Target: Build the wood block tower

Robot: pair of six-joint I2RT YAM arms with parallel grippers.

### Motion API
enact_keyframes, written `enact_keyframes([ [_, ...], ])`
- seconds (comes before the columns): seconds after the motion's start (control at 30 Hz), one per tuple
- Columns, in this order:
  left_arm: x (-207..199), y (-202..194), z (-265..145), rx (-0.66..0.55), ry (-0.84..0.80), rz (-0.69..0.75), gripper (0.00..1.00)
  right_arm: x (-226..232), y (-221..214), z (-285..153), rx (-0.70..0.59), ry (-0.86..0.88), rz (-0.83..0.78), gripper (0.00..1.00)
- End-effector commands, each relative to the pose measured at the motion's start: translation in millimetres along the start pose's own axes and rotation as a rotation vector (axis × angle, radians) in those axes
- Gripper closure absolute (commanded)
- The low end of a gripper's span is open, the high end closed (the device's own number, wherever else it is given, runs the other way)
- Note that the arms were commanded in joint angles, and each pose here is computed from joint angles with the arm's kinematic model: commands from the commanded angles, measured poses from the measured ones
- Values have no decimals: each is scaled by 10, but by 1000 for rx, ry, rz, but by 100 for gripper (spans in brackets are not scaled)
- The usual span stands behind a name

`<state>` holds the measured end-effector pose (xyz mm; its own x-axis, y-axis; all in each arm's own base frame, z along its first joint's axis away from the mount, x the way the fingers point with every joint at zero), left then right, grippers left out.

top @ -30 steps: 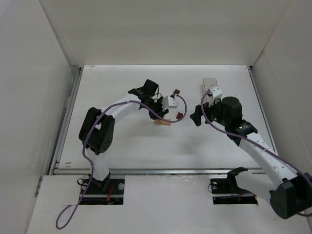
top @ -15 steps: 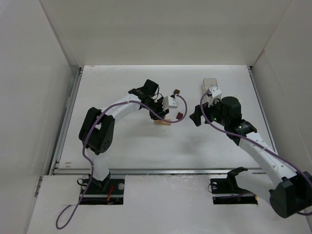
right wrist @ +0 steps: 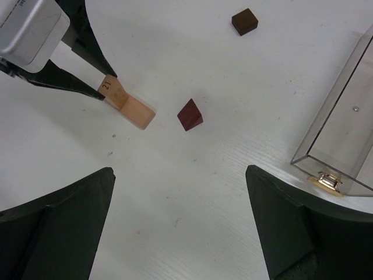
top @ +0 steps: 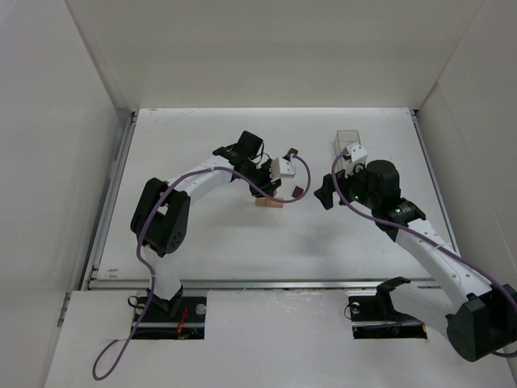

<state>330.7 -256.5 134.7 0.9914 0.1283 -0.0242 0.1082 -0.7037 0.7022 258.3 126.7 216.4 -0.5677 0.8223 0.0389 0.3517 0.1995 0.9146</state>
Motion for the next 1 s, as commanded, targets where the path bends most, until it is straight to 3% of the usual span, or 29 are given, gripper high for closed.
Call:
enact_keyframes([
  [0.0,-15,48,-37,-39,-16,9,70,-11,133,-1,-37,10,-17,0],
  [0.57,-65,-104,-115,-3,-23,4,70,9,99,14,-21,30,-13,0],
  [0.97,-76,-99,-131,4,-29,-2,60,4,118,28,-21,30,-13,0],
])
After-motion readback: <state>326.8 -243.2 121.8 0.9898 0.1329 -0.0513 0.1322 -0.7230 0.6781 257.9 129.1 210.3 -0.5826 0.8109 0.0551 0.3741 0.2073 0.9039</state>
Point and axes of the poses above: each gripper's point midway between its finger pads, its own z axis out along the fingers, its own x axis along the line the jaws close on, y = z × x, the point moved 6 cm from there along -z, back along the fingers, and after that the axes turned 6 degrees about -z, right-handed, at the moved point
